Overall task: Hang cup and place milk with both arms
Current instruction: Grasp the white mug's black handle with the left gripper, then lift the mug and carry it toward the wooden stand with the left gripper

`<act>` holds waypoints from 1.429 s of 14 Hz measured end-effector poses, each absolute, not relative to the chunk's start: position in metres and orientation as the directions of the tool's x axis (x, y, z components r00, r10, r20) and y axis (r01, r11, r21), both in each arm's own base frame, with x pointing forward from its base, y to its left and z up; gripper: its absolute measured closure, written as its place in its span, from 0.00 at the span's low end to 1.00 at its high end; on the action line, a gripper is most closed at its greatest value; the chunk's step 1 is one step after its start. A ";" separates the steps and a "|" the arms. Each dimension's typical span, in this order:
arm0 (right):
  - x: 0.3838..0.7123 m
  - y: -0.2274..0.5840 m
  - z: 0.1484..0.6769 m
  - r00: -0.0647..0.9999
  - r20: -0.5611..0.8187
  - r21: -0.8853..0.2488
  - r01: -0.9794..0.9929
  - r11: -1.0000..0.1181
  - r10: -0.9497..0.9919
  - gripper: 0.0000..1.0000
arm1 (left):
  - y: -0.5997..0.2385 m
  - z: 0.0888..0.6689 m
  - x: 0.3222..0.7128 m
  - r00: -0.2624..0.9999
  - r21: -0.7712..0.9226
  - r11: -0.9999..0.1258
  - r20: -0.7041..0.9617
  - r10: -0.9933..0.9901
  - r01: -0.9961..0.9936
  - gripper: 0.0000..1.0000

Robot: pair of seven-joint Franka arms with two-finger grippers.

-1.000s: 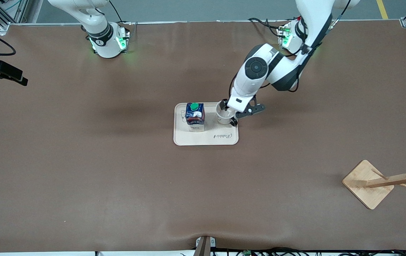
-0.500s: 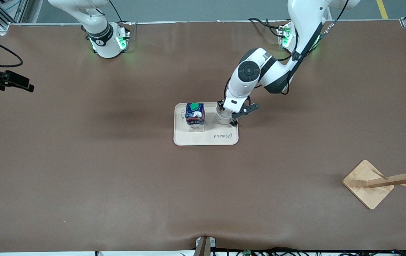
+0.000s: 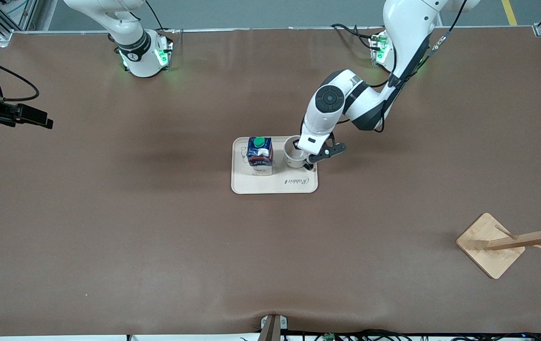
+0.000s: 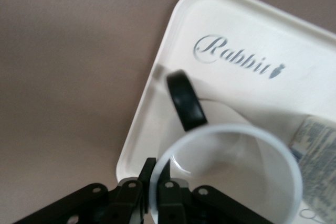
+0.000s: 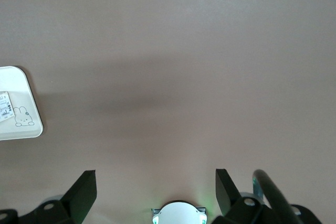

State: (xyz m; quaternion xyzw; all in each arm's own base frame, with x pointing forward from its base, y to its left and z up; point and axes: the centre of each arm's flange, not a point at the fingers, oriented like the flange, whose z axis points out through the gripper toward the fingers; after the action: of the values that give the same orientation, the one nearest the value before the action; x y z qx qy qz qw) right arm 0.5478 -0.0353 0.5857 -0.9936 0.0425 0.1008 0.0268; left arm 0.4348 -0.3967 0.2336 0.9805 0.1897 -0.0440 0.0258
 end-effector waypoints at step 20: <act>0.560 0.017 0.515 0.905 -0.425 -0.069 -0.018 -0.997 0.013 0.00 | -0.203 0.465 0.604 0.997 -0.161 -0.985 0.009 -0.072 -0.069 0.94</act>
State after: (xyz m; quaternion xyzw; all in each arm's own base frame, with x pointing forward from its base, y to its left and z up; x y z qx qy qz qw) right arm 0.5595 0.0172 0.5147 -0.9754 0.0012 0.2177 0.0356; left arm 0.6037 -0.2027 0.4648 0.9961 -0.0354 0.0076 -0.0806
